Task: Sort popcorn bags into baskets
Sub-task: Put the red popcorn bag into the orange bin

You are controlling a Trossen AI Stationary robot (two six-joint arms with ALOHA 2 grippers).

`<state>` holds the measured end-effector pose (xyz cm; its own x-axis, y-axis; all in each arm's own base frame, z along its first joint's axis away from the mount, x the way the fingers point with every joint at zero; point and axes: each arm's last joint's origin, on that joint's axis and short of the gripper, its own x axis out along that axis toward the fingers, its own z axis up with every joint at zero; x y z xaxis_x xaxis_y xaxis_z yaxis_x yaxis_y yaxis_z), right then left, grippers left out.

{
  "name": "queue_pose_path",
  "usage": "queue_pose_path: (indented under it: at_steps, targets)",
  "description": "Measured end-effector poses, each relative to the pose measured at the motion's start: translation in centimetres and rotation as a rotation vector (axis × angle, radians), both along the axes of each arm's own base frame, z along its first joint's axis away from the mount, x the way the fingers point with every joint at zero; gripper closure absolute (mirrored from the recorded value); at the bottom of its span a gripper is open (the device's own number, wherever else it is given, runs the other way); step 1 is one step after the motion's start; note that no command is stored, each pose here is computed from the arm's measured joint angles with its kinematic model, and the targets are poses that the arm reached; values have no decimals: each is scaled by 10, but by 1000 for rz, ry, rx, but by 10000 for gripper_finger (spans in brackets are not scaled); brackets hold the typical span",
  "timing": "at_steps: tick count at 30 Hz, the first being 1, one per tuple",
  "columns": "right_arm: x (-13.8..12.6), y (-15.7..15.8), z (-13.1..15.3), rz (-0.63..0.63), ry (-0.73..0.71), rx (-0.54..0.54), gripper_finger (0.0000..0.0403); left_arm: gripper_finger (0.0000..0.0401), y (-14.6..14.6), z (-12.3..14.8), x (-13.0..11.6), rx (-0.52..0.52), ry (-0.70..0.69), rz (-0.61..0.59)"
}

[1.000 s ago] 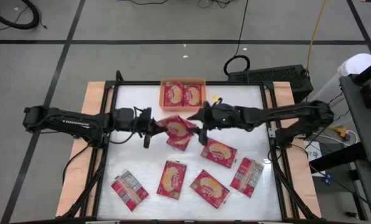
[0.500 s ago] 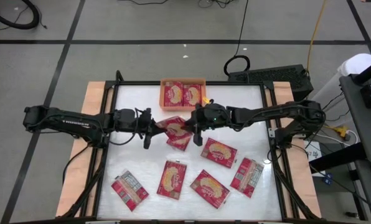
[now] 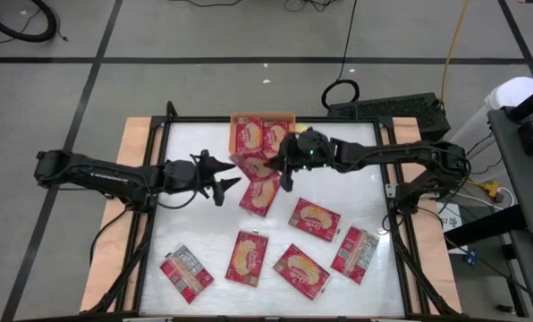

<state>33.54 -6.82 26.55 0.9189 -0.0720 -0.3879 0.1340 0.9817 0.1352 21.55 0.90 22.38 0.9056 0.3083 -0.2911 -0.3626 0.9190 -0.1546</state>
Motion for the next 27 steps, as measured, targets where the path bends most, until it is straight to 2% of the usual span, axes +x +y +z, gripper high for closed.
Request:
queue_pose_path:
  at_steps: [6, 10, 16, 24, 27]
  targets:
    - [-16, -41, 5, -100, -9, 26, 391, 127, -1, -22, 2, -104, 19, 97]
    - [-27, -72, 6, -202, -25, 33, 391, 134, -9, -35, 9, -132, -13, 76]
    - [-41, -117, 3, -375, -104, 98, 391, 150, -21, -43, 24, -99, -84, 16]
    - [-46, -151, -27, -499, -73, 218, 391, 157, -27, -47, 33, -89, -144, -13]
    - [-41, -154, -44, -496, -36, 271, 391, 158, -28, -47, 33, -90, -145, -17]
